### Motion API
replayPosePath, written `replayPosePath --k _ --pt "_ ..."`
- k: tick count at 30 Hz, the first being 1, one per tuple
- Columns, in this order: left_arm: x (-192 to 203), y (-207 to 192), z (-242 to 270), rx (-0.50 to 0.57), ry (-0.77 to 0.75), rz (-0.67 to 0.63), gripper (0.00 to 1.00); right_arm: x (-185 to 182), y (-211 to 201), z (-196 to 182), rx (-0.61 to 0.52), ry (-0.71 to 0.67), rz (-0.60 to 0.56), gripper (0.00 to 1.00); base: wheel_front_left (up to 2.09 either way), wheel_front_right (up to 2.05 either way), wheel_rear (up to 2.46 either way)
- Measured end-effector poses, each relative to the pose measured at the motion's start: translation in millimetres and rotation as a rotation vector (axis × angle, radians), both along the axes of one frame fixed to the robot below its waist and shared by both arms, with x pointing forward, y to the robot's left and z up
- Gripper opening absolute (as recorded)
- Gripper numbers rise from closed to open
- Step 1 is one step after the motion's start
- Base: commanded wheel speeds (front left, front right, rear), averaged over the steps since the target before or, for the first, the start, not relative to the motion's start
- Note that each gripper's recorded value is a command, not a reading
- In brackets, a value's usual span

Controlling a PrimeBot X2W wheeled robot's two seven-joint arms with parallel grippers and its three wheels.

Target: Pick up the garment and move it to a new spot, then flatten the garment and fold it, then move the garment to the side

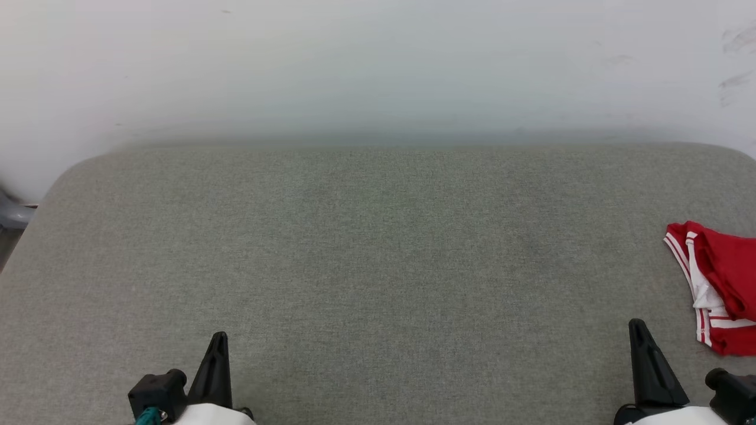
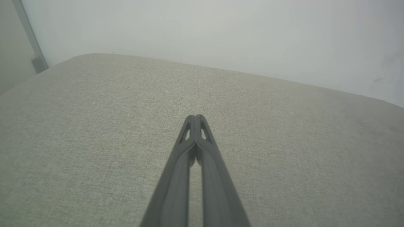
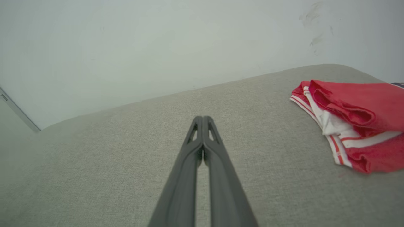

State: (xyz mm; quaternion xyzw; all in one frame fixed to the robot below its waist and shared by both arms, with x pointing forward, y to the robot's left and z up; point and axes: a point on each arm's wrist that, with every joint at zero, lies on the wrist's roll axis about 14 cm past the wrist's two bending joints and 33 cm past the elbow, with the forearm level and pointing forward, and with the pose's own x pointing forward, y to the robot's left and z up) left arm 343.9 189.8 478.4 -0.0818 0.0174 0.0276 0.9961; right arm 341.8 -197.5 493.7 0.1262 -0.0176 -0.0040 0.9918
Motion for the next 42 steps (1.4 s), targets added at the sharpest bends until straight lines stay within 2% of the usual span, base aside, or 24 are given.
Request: replayPosePath --k 19,42 --pt "10 9 -3 -0.349 0.033 0.052 0.0 11 -6 -2 0.332 0.023 -0.035 0.0 0.0 0.0 0.0" --pt "20 11 -2 -0.679 0.04 0.066 0.0 21 -7 -4 0.636 0.046 -0.043 0.0 0.0 0.0 0.0"
